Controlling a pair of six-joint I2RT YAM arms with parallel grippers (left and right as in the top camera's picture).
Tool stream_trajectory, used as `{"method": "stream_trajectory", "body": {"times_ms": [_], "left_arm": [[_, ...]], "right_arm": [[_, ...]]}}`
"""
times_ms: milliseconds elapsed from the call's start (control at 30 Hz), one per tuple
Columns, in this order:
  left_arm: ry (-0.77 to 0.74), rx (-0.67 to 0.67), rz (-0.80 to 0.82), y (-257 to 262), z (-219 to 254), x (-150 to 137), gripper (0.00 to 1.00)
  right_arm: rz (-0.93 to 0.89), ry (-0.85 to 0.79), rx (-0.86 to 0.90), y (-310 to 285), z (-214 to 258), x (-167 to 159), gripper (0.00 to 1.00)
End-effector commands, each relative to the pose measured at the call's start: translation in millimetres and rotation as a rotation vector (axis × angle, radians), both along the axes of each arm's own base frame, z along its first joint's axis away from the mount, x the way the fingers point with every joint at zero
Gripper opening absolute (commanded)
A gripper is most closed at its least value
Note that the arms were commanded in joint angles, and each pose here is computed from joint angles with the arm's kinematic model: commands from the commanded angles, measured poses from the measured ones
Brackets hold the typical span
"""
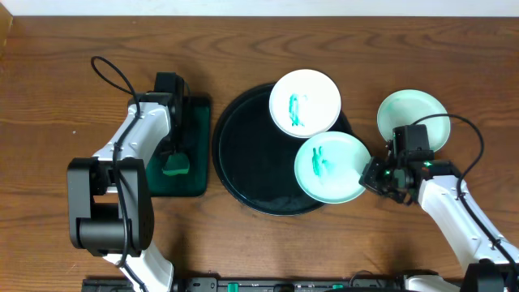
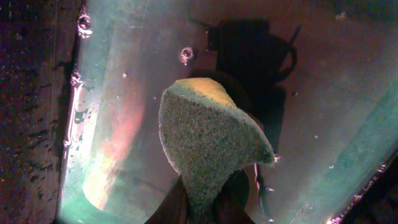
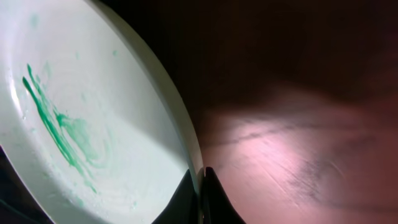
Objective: Clean dirty plates on tray and stack at the side
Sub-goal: 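Release the plate and move the right gripper to the lower tray plate, then grip the rim of the lower dirty plate with the right gripper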
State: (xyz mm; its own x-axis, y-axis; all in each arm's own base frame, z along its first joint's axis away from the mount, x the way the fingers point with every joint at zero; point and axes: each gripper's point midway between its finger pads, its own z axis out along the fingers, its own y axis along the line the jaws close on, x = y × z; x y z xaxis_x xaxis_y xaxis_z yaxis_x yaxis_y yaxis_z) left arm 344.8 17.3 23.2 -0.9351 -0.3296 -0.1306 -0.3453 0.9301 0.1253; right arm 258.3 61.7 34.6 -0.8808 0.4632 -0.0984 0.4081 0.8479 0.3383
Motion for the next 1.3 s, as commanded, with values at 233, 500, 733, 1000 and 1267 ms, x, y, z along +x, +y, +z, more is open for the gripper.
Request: {"method": "stream_trajectory", "body": {"times_ms": [233, 500, 733, 1000, 1267], "left_arm": [[0.011, 0.003, -0.01, 2, -1, -2, 0.07], [0.0, -0.048, -0.014, -7, -2, 1, 0.07], [-0.015, -0.065, -0.025, -10, -2, 5, 0.07], [-0.054, -0.033, -0.044, -5, -1, 15, 0.07], [-0.035, -0.024, -0.042, -4, -19, 18, 0.07]], "right_arm": [[0.391, -0.178, 0.118, 90, 18, 3, 0.01], [0.334, -0.137, 0.115, 108, -7, 11, 0.01], [0.34, -0.093, 0.137, 117, -43, 19, 0.01], [0.382, -0.073, 0.135, 127, -55, 12, 0.01], [0.403, -0.076, 0.138, 132, -54, 9, 0.01]]}}
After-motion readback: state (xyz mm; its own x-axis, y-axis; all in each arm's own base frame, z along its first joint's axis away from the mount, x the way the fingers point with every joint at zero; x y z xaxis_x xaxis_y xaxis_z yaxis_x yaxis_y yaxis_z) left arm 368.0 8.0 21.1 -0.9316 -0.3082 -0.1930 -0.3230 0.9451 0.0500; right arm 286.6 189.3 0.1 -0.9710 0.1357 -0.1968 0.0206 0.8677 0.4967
